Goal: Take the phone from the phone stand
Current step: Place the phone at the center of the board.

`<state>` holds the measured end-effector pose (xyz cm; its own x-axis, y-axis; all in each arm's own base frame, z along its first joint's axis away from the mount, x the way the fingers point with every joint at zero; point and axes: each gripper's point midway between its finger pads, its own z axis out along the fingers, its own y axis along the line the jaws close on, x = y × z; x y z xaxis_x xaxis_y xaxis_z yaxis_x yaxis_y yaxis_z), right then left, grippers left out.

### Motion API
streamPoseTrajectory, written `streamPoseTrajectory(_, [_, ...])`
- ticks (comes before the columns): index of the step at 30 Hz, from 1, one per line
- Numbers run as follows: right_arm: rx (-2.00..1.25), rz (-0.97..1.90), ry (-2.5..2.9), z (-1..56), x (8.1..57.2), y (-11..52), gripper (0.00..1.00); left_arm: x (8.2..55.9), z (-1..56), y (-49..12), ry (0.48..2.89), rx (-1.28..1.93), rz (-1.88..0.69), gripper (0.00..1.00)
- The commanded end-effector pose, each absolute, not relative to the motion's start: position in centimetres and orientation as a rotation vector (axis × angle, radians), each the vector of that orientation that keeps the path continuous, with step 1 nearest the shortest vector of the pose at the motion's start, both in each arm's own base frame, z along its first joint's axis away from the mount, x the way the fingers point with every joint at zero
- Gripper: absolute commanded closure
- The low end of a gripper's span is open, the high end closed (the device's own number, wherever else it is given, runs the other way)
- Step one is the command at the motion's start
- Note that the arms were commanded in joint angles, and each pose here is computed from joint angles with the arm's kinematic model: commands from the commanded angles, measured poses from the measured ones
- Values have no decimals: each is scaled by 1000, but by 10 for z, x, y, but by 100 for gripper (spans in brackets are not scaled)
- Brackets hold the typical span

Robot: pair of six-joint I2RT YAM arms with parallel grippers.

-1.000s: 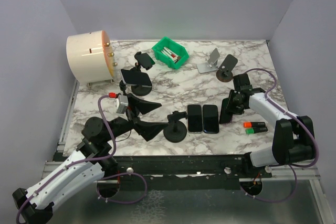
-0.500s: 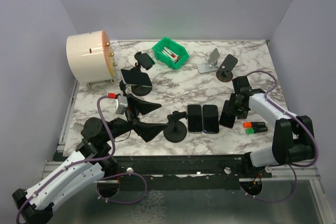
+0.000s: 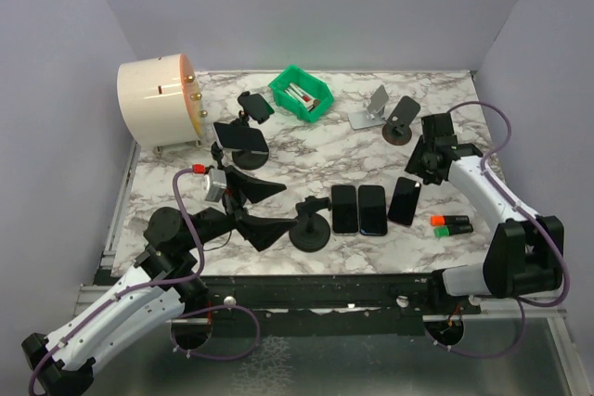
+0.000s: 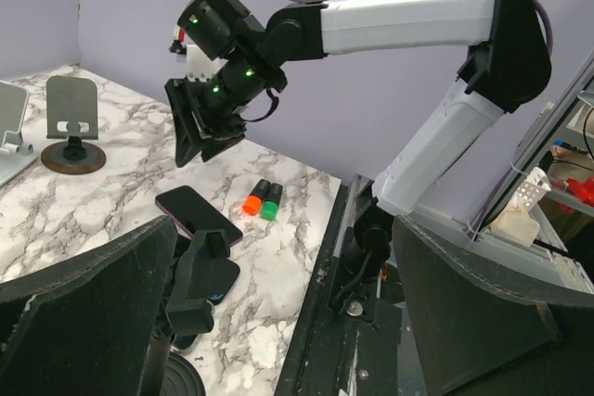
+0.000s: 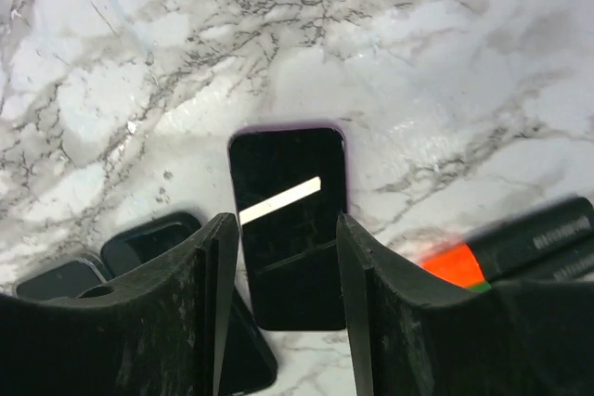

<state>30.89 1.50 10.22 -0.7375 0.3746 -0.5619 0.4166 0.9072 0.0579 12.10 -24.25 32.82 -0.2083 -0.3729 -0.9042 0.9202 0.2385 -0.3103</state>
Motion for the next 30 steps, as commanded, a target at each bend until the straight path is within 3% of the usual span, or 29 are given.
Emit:
streamPoseTrajectory(1, [729, 16, 2462, 86, 329, 28, 47, 118, 332, -241, 1233, 606, -1326, 1])
streamPoseTrajectory(13, [843, -35, 2448, 43, 330, 14, 28, 119, 329, -243, 1244, 615, -1325, 1])
streamPoseTrajectory(30, [930, -17, 2490, 12, 334, 2, 30, 121, 325, -245, 1258, 618, -1322, 1])
